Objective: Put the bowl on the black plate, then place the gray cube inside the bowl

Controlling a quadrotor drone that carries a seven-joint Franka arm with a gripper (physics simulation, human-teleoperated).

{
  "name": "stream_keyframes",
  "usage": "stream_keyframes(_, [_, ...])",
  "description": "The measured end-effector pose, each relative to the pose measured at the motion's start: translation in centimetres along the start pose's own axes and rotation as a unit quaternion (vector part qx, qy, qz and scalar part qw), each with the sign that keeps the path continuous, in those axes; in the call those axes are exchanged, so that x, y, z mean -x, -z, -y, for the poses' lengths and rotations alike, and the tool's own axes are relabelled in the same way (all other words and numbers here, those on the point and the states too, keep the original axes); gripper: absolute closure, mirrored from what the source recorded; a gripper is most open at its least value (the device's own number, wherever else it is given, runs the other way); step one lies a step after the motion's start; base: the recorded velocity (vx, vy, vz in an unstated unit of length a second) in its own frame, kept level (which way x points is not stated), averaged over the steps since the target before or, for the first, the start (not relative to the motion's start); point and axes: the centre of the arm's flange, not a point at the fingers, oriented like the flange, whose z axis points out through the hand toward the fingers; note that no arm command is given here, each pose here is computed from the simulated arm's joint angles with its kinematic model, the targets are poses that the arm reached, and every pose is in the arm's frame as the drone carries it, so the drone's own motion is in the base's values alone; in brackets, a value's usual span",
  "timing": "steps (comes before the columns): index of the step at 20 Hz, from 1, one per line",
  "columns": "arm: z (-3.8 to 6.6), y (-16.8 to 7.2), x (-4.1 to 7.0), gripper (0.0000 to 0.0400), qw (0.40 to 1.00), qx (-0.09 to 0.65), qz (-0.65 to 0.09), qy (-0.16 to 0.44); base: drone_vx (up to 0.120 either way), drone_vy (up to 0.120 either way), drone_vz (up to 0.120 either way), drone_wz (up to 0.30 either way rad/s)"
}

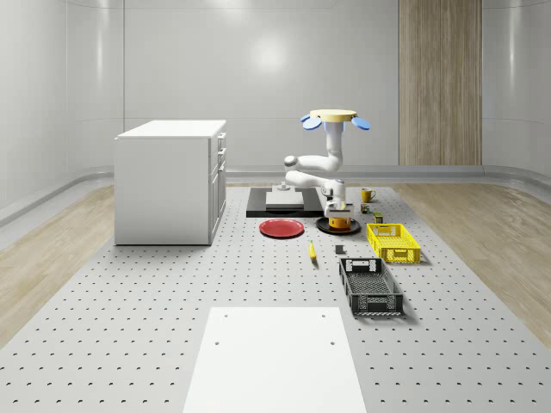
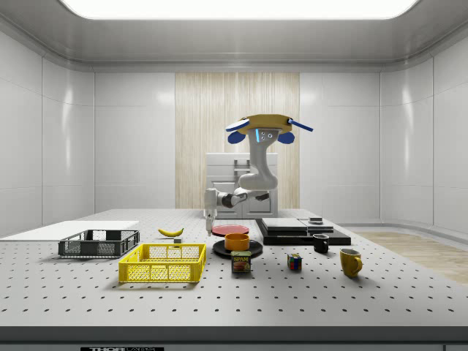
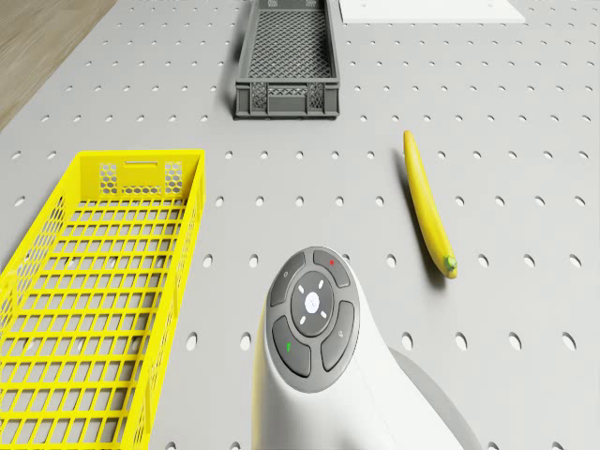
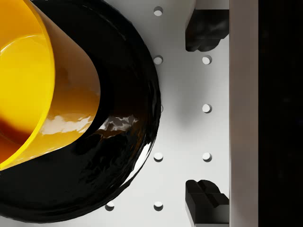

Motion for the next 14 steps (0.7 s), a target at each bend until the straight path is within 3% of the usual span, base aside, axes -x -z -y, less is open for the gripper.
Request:
stream_keyframes(4, [0.0, 0.0, 0.0, 0.0, 1.0, 0.0, 0.0, 0.0, 0.12, -0.06, 0.0, 0.0])
stream_keyframes(12, [0.0, 0.0, 0.0, 0.0, 1.0, 0.0, 0.0, 0.0, 0.12, 0.0, -0.115, 0.0])
stream_keyframes(14, [0.0, 0.0, 0.0, 0.0, 1.0, 0.0, 0.0, 0.0, 0.12, 0.0, -0.04, 0.0])
